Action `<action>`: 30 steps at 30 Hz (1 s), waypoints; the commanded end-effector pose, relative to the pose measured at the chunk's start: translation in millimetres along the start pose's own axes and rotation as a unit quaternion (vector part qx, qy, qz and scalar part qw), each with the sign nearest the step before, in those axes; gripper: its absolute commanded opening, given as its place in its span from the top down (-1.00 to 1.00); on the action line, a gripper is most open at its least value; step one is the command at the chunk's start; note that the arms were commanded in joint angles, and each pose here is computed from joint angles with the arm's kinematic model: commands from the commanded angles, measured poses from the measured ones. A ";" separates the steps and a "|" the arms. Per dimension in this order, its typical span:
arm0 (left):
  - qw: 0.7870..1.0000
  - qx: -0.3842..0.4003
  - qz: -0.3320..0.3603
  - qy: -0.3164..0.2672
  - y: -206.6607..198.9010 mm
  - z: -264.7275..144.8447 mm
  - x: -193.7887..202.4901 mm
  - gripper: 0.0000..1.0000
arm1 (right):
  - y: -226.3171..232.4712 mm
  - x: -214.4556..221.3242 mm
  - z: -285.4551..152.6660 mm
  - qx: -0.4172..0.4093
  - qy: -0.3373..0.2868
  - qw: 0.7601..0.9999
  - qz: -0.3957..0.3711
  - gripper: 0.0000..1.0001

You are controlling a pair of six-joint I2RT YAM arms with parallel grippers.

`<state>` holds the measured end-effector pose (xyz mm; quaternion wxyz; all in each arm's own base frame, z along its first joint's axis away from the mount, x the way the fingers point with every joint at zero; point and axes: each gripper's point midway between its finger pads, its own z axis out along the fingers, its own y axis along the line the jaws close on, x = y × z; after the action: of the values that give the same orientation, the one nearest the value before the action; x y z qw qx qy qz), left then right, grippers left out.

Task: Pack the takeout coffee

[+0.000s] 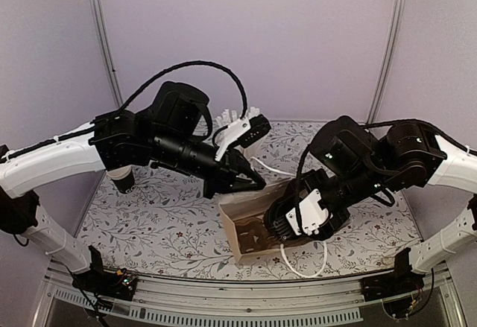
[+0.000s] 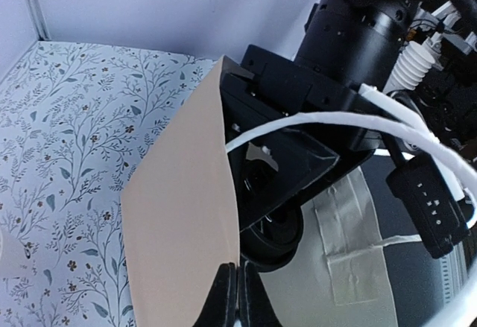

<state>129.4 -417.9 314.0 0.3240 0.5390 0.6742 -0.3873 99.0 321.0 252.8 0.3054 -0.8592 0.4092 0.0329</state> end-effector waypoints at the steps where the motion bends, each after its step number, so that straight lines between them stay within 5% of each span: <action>1: 0.997 0.070 0.000 -0.030 -14.8 5.4 -18.8 1.00 | 17.4 5.4 -5.4 -0.026 0.007 1.000 -0.010 0.42; 9: 0.997 0.072 -0.019 -0.023 -1.2 19.6 -9.1 0.94 | 30.5 17.4 -0.3 -0.026 0.016 0.999 -0.016 0.42; 16: 0.998 0.038 0.022 -0.052 1.6 -1.0 -28.8 -0.06 | 30.2 25.1 -1.6 -0.016 0.012 1.000 0.019 0.44; 19: 0.995 0.034 0.056 -0.072 -5.8 -21.3 -40.0 -0.32 | 28.5 26.5 -2.8 -0.015 0.009 0.999 0.041 0.44; 23: 0.992 0.014 0.053 -0.113 11.7 -37.2 -49.0 -0.38 | 38.0 25.3 2.4 -0.022 -0.012 0.998 0.059 0.44; 30: 0.992 -0.039 -0.062 -0.100 101.4 5.9 3.2 -0.32 | 48.5 33.7 10.2 -0.008 -0.016 0.999 0.040 0.44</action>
<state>185.4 -400.1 347.2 0.4096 0.4892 0.6319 -0.4400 88.5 277.9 212.3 0.2884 -0.8479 0.4416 0.0539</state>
